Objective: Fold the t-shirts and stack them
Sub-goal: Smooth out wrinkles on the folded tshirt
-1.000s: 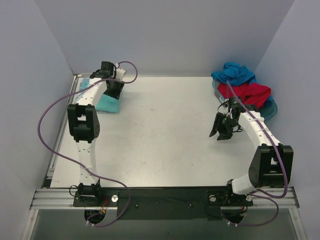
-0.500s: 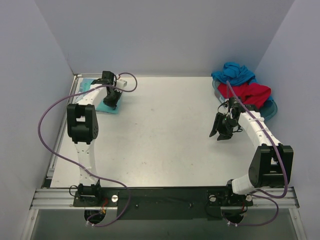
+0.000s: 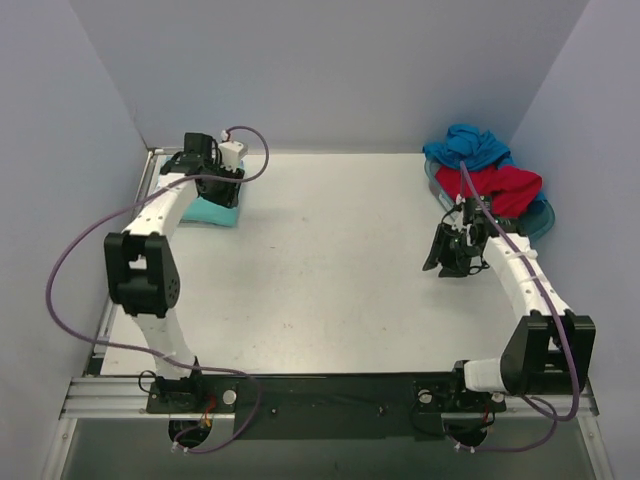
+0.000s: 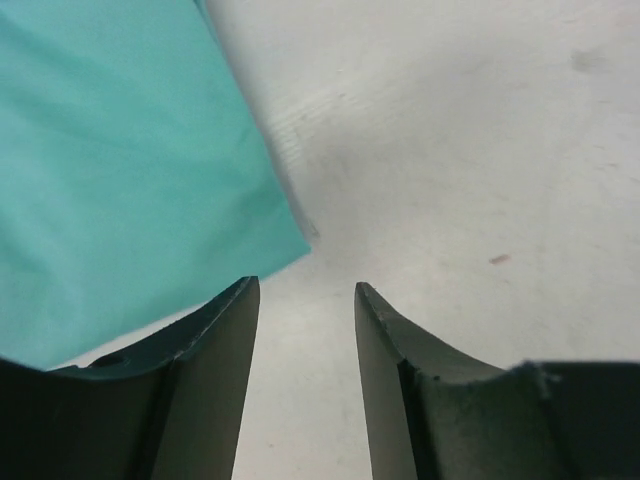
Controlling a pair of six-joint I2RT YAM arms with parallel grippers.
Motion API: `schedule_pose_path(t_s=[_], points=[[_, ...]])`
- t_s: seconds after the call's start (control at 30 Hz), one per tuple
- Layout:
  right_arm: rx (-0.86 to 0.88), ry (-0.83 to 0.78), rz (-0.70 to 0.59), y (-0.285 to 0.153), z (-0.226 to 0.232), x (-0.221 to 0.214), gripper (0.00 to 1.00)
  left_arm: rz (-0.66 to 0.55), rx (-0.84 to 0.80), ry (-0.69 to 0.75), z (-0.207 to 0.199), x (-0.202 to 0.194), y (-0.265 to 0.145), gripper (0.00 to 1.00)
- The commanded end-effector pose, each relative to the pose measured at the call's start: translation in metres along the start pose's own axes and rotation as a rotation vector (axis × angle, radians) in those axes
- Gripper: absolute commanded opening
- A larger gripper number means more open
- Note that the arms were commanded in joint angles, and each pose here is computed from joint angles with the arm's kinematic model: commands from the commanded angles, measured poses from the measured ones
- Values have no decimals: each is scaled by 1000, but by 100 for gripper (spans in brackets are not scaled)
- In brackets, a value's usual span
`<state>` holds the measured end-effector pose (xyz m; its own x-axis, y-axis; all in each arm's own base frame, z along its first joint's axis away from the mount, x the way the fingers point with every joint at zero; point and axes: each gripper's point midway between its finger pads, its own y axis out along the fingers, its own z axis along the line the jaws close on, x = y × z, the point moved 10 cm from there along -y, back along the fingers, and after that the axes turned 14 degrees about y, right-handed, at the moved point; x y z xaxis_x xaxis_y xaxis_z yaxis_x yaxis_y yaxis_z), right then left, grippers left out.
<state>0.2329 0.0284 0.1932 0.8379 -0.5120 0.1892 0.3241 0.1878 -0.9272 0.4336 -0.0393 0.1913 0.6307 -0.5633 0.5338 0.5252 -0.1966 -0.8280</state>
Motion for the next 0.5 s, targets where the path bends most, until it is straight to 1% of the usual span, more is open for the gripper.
schedule_pose_path(t_s=[0.0,0.03,0.07,0.1,0.13,0.17,0.2,0.23,0.3,0.33,0.37,0.4,0.43,0.47], points=[[42,-15,-127,-9,-12,-3,40,-349,-19,59,-19,16,-87,57],[74,-24,-184,-12,-10,-1,41,-367,-45,68,-30,3,-97,59],[81,-22,-193,-10,-13,-3,41,-363,-71,82,-36,-5,-100,62],[120,-24,-255,-14,-10,-1,41,-350,-102,80,-48,-20,-108,63],[129,-19,-263,-9,-13,-4,41,-342,-116,80,-53,-27,-111,64],[167,-19,-327,-14,-11,-2,42,-321,-136,66,-63,-44,-115,64],[178,-13,-338,-10,-13,-6,43,-320,-142,50,-67,-51,-118,64],[211,-15,-397,-13,-12,-5,43,-305,-150,28,-76,-67,-116,64],[255,-15,-472,-13,-14,-9,44,-315,-122,-41,-88,-86,-115,65],[261,-16,-484,-9,-19,-16,45,-315,-115,-92,-92,-92,-113,65],[281,-25,-505,-7,-20,-16,45,-320,-80,-117,-96,-102,-109,65],[291,-36,-515,-4,-23,-22,46,-311,-58,-183,-99,-108,-105,65],[303,-45,-526,-2,-23,-23,46,-303,-10,-218,-101,-118,-100,65],[310,-59,-534,1,-26,-27,46,-300,47,-301,-99,-122,-100,65]])
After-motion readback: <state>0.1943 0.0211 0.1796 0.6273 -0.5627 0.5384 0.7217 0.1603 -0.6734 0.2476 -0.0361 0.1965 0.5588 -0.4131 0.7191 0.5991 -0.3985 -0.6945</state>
